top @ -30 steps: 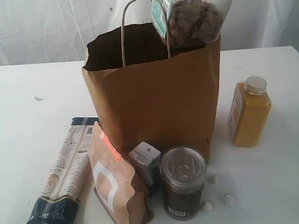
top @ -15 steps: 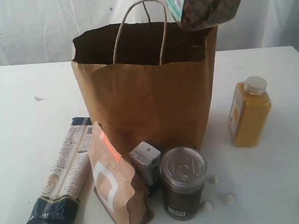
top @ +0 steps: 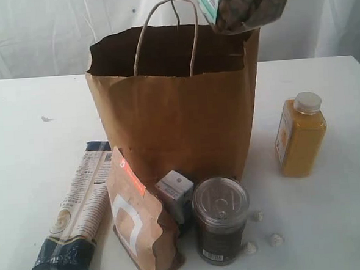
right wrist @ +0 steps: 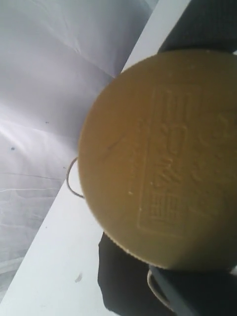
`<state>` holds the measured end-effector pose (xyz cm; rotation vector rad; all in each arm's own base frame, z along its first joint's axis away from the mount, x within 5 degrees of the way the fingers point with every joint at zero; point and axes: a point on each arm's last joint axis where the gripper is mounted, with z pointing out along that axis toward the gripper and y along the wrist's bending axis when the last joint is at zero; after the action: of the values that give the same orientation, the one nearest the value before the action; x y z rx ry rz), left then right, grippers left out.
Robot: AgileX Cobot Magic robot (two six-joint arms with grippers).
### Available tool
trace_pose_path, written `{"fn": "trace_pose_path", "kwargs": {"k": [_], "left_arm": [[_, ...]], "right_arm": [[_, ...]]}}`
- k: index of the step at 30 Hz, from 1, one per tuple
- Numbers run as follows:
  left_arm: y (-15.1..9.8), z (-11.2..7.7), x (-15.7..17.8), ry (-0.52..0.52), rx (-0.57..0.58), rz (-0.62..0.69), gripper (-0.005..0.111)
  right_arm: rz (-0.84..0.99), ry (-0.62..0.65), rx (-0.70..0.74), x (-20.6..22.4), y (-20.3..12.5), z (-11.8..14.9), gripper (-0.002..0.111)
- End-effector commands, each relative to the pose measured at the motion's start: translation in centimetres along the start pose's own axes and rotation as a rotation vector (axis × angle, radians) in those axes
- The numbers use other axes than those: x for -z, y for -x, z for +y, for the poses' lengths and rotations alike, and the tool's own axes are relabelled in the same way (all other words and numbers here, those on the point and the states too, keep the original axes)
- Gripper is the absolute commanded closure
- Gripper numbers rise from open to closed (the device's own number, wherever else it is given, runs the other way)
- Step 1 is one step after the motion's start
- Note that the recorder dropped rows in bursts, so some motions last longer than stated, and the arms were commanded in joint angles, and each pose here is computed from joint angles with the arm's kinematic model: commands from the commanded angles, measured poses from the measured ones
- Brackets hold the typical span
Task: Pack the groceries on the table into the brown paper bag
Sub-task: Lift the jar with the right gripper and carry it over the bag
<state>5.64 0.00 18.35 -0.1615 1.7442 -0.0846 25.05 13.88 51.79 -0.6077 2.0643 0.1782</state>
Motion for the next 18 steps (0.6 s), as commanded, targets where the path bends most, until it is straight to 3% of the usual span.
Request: {"fn": "trace_pose_path", "kwargs": {"k": [1,18], "left_arm": [[-0.1,0.0,0.0,-0.008,0.005,-0.002,0.107],[-0.1,0.0,0.0,-0.008,0.005,-0.002,0.107]], "right_arm": [[-0.078,0.041,0.029,0.6,0.8,1.4,0.108],[-0.011,0.132,0.069,-3.0,0.7,5.0,0.108]]}}
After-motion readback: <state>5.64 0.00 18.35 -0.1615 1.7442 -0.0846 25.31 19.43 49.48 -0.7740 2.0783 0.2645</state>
